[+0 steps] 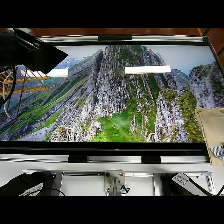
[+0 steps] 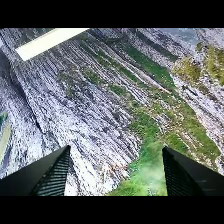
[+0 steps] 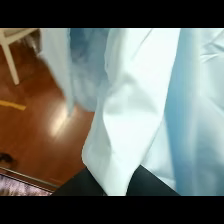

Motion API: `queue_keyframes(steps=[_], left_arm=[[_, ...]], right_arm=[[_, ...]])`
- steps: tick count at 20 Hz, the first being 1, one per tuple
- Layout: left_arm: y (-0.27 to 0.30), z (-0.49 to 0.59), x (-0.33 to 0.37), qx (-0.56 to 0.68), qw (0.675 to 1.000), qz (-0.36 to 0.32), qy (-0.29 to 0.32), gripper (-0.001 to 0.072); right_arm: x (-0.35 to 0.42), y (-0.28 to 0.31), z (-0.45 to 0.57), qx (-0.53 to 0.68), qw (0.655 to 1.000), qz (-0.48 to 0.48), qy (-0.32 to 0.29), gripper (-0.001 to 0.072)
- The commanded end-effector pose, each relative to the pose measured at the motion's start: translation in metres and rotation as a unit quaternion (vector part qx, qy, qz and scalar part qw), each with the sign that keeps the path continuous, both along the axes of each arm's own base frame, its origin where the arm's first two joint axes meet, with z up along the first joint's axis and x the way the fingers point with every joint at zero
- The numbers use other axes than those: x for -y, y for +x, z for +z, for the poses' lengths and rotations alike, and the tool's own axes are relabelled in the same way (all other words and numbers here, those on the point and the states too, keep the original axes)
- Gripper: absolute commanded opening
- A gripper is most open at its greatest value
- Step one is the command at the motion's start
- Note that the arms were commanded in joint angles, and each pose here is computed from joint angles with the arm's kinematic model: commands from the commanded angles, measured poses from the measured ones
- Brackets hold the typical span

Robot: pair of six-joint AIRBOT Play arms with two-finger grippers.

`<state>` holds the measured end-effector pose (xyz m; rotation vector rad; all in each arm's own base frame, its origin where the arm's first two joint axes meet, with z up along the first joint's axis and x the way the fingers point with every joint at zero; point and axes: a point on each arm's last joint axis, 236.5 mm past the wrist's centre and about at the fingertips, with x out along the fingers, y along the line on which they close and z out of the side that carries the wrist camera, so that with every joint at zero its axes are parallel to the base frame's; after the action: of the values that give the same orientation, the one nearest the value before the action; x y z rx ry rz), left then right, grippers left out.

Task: Fold the shirts.

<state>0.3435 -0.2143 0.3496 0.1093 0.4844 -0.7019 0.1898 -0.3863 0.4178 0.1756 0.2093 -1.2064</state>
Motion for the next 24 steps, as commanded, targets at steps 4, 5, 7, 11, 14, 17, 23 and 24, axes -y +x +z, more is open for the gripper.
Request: queue_keyframes(steps=[4,5,7,11,14,17,23,24], left_arm=[[0.000,-0.001,0.000,-0.001,1.000,0.000,0.002,0.0675],[0.001,-0.001,-0.001,0.000,1.000,0.001,0.003,0.0675],[0.001,-0.001,-0.001,0.000,1.000,0.002,0.004,0.0675],[0.001,-0.002,-0.001,-0.011,1.000,0.009,-0.006,0.0675],[0.000,-0.003,-0.001,-0.019,1.000,0.014,-0.013,0.0674],[-0.006,-0.019,-0.002,-0.047,0.999,0.008,0.005,0.0675],[-0.010,-0.048,-0.002,-0.096,0.995,0.009,0.018,0.0674],[-0.010,-0.047,-0.002,-0.096,0.995,0.009,0.018,0.0674]], right_arm=[[0.014,0.009,0.019,0.016,0.997,-0.045,-0.055,0.0075],[0.020,0.007,0.015,0.011,0.997,-0.051,-0.053,0.0075],[0.033,0.004,0.008,0.007,0.997,-0.060,-0.050,0.0075],[0.056,-0.017,-0.002,0.007,0.995,-0.089,-0.043,0.0075],[0.069,-0.043,-0.008,0.015,0.993,-0.115,-0.033,0.0075],[0.080,-0.069,-0.009,0.039,0.990,-0.135,-0.026,0.0075],[0.093,-0.115,-0.018,0.070,0.983,-0.169,-0.003,0.0075],[0.095,-0.118,-0.021,0.066,0.983,-0.170,0.001,0.0075]])
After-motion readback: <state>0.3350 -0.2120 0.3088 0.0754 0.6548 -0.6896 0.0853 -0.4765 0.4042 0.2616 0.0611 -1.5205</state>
